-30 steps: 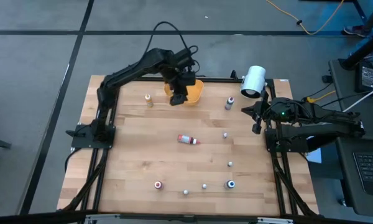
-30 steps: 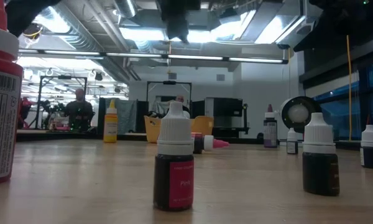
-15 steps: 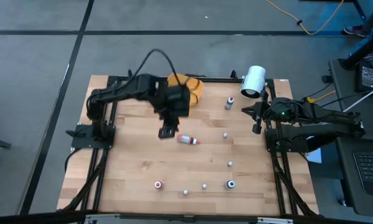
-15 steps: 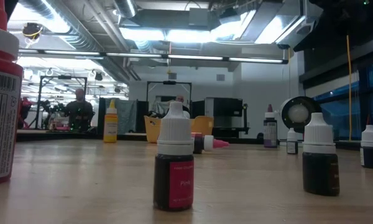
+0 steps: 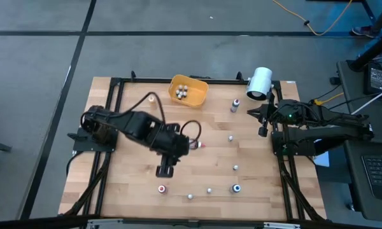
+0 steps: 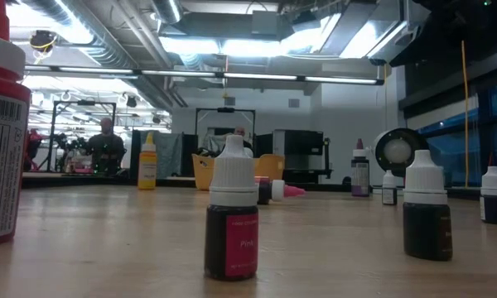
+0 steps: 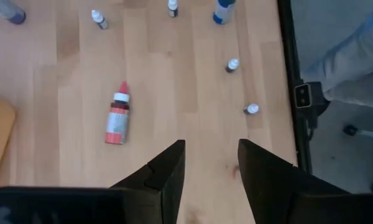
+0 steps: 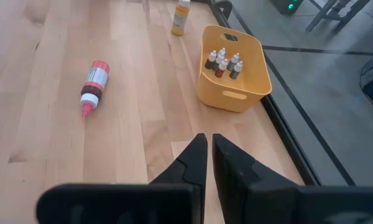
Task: Pick & Place food coloring
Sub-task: Put the small pink food coloring bottle into the bin
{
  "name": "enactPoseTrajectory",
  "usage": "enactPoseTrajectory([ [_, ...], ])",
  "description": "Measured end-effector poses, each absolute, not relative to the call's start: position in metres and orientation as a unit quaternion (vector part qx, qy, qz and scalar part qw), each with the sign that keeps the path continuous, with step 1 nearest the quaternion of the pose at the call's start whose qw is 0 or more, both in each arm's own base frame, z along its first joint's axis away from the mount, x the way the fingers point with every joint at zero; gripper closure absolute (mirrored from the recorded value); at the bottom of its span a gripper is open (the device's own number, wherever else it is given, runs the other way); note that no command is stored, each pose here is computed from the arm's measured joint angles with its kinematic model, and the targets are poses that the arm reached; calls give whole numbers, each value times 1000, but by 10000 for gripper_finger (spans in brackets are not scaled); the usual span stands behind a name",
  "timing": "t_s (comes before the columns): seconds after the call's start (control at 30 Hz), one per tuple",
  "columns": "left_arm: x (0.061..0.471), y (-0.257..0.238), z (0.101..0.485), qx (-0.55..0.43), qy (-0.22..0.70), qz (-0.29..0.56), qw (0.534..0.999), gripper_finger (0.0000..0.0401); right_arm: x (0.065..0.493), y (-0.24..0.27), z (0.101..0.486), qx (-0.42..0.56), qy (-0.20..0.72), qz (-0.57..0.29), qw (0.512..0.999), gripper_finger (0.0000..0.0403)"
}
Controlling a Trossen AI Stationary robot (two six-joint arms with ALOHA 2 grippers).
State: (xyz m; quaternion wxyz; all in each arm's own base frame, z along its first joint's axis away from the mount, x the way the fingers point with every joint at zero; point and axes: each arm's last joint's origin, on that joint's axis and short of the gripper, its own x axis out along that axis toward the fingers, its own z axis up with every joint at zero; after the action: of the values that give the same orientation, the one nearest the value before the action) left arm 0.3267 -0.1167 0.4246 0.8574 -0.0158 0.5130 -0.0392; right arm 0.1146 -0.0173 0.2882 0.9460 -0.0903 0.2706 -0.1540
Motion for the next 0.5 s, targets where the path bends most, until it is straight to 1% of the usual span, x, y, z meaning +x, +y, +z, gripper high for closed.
enactPoseTrajectory([
  [0.17,319,-145,427,-21,490,-38,871,258,115,-17,288,-90,271,-154,946,373],
  [0.27,315,-162,424,-27,483,-17,875,258,114,-17,288,-90,271,-154,946,373],
  [0.4,316,-187,410,-14,496,-21,868,258,115,-17,288,-91,272,-154,946,373],
  [0.5,322,-208,391,7,514,-30,857,258,115,-17,288,-90,272,-154,946,373],
])
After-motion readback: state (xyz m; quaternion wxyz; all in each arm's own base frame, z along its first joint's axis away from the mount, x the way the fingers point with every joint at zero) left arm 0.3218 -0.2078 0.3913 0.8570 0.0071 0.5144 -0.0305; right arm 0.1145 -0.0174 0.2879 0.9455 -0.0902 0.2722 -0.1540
